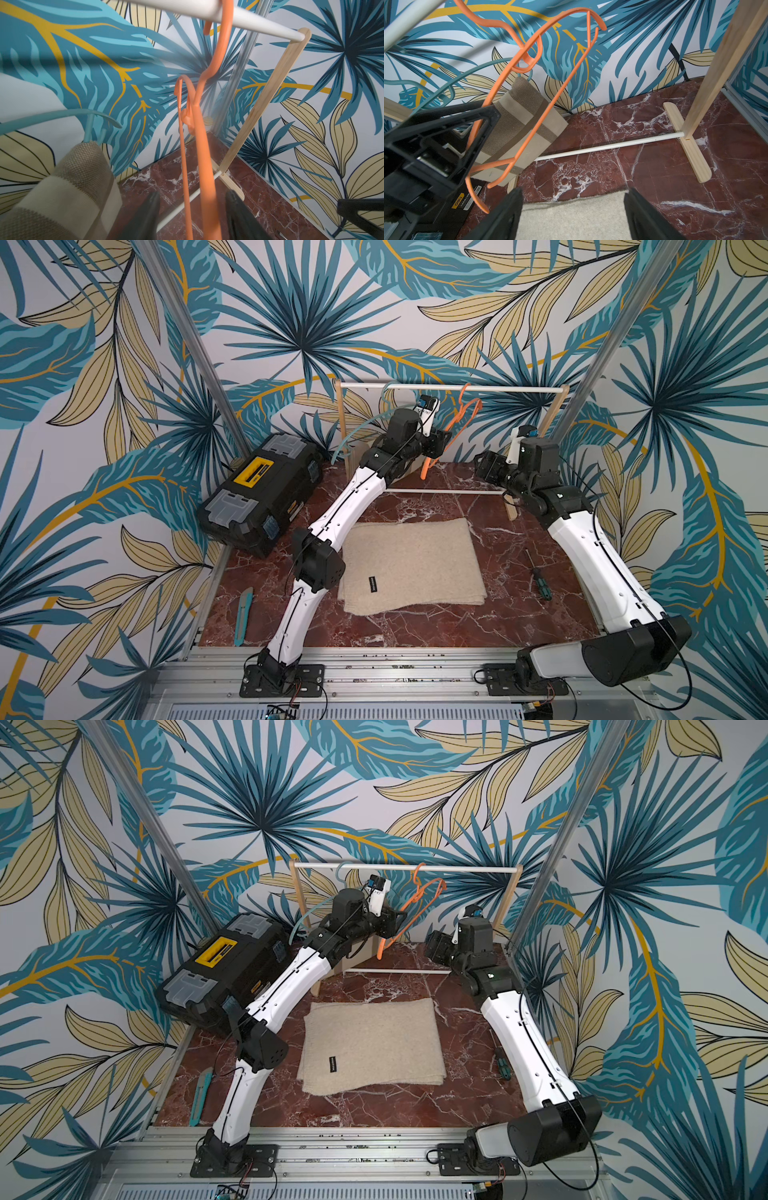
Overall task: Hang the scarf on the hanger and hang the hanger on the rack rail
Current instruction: Pick up the hanger from the clothesline.
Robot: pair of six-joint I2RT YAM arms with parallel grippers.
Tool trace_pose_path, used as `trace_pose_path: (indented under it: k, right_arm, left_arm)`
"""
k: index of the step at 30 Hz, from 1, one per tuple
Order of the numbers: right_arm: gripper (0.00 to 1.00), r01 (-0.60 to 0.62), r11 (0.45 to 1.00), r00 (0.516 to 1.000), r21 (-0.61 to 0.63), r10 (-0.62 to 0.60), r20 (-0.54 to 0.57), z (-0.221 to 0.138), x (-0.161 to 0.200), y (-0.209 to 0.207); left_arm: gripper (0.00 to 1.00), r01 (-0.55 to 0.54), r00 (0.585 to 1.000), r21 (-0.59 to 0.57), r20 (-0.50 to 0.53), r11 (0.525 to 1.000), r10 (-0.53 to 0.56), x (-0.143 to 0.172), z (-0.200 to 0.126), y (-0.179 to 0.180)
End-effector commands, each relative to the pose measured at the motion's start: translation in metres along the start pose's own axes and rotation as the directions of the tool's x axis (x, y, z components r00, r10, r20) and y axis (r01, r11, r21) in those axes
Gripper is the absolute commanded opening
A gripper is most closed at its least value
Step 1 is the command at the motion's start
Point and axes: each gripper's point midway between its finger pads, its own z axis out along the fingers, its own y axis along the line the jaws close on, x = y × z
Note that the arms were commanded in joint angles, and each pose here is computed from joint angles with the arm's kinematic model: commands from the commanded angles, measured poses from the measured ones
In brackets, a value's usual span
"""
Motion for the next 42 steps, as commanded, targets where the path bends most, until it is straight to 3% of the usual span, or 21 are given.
trace_pose_path:
  k: [1, 10, 21, 29, 42]
  right_arm:
    - [0.81, 0.012, 1.000, 1.000, -0.007, -0.012, 0.010, 0.004, -0.003, 0.000]
    - [0.81, 0.009, 1.000, 1.000, -0.012, -0.009, 0.003, 0.007, -0.002, 0.000]
    - [0.81, 0.007, 1.000, 1.000, -0.017, -0.007, 0.006, -0.002, -0.002, 0.000]
    - [0.81, 0.012, 1.000, 1.000, -0.003, -0.012, -0.004, -0.010, 0.009, -0.008]
    - [0.80, 0.015, 1.000, 0.999, -0.013, -0.016, -0.042, -0.017, 0.028, -0.013]
  left_arm:
    - [0.42, -0.013, 1.000, -0.013, 0.018, 1.000, 0.013, -0.007, -0.001, 0.001]
    - [0.00, -0.015, 0.996, 0.018, 0.088, 1.000, 0.013, -0.035, -0.013, -0.012]
    - [0.00, 0.043, 0.992, 0.022, 0.121, 0.999, -0.045, -0.060, -0.053, -0.024]
    - [0.00, 0.087, 0.974, 0.044, 0.207, 0.995, -0.095, -0.079, -0.087, -0.033]
    - [0.00, 0.034, 0.950, -0.018, 0.312, 0.999, -0.027, -0.102, -0.117, -0.036]
